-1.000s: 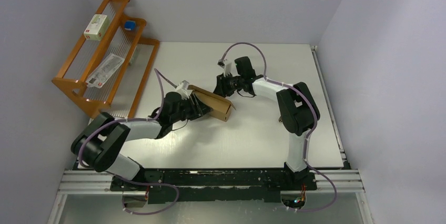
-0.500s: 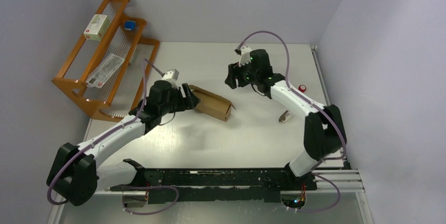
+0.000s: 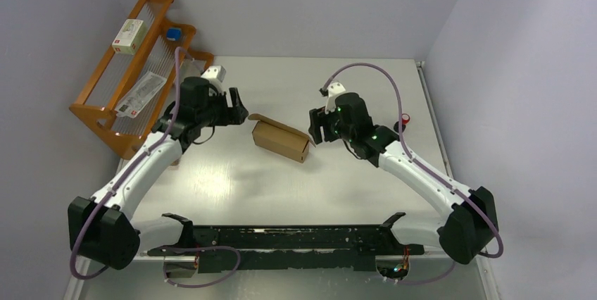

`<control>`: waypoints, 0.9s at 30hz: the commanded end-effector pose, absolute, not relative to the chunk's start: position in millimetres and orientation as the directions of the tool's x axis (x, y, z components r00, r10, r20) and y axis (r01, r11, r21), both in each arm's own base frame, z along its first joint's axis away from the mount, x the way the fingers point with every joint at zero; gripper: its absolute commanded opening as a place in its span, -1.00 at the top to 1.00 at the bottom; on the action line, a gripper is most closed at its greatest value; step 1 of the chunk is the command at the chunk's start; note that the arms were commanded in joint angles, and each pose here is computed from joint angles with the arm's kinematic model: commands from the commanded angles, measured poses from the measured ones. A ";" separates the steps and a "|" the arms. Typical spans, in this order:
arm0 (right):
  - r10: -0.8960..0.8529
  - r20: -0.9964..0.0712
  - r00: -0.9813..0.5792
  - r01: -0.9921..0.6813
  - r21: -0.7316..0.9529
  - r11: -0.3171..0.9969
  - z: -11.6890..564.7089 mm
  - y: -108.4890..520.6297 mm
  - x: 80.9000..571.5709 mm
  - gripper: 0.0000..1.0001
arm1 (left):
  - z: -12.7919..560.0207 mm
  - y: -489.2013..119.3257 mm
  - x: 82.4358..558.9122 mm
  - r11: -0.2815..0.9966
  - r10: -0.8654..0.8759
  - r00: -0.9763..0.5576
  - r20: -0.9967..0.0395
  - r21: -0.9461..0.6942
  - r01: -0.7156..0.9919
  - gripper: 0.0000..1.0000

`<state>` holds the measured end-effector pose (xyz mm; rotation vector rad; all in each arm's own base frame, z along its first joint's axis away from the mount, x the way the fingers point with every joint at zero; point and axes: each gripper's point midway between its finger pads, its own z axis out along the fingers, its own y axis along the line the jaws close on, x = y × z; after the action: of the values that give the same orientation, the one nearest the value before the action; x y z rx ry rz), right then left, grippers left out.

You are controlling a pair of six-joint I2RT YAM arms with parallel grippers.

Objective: Fold the paper box

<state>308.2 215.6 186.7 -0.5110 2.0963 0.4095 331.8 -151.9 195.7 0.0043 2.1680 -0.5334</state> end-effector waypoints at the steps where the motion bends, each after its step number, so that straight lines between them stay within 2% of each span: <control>1: -0.214 -0.801 -0.560 -0.437 0.066 0.897 167.3 204.1 289.5 -0.36 | 198.5 -142.3 337.9 0.925 0.061 -0.621 -0.781 -0.190 0.329 -0.59; 3: -0.227 -0.787 -0.574 -0.450 0.072 0.890 161.4 211.6 281.8 -0.33 | 194.0 -150.8 339.6 0.902 0.105 -0.630 -0.769 -0.193 0.386 -0.60; 5: -0.239 -0.775 -0.585 -0.448 0.063 0.892 155.6 216.3 277.1 -0.31 | 185.5 -151.5 344.1 0.897 0.136 -0.627 -0.767 -0.173 0.406 -0.69; 12: -0.223 -0.770 -0.598 -0.421 0.065 0.905 147.1 225.7 275.6 -0.20 | 179.2 -149.0 356.4 0.882 0.230 -0.594 -0.771 -0.093 0.461 -0.65; 17: -0.210 -0.771 -0.601 -0.424 0.085 0.902 138.6 234.0 278.6 -0.18 | 172.6 -166.6 364.3 0.838 0.256 -0.597 -0.760 -0.134 0.529 -0.64; 27: -0.214 -0.771 -0.599 -0.433 0.087 0.897 131.0 240.8 282.8 0.20 | 140.9 -185.4 365.0 0.768 0.313 -0.633 -0.708 -0.203 0.607 -0.56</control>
<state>280.0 236.1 126.5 -0.4729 2.2618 0.3215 367.4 -172.0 138.7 0.5950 2.3163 -0.4613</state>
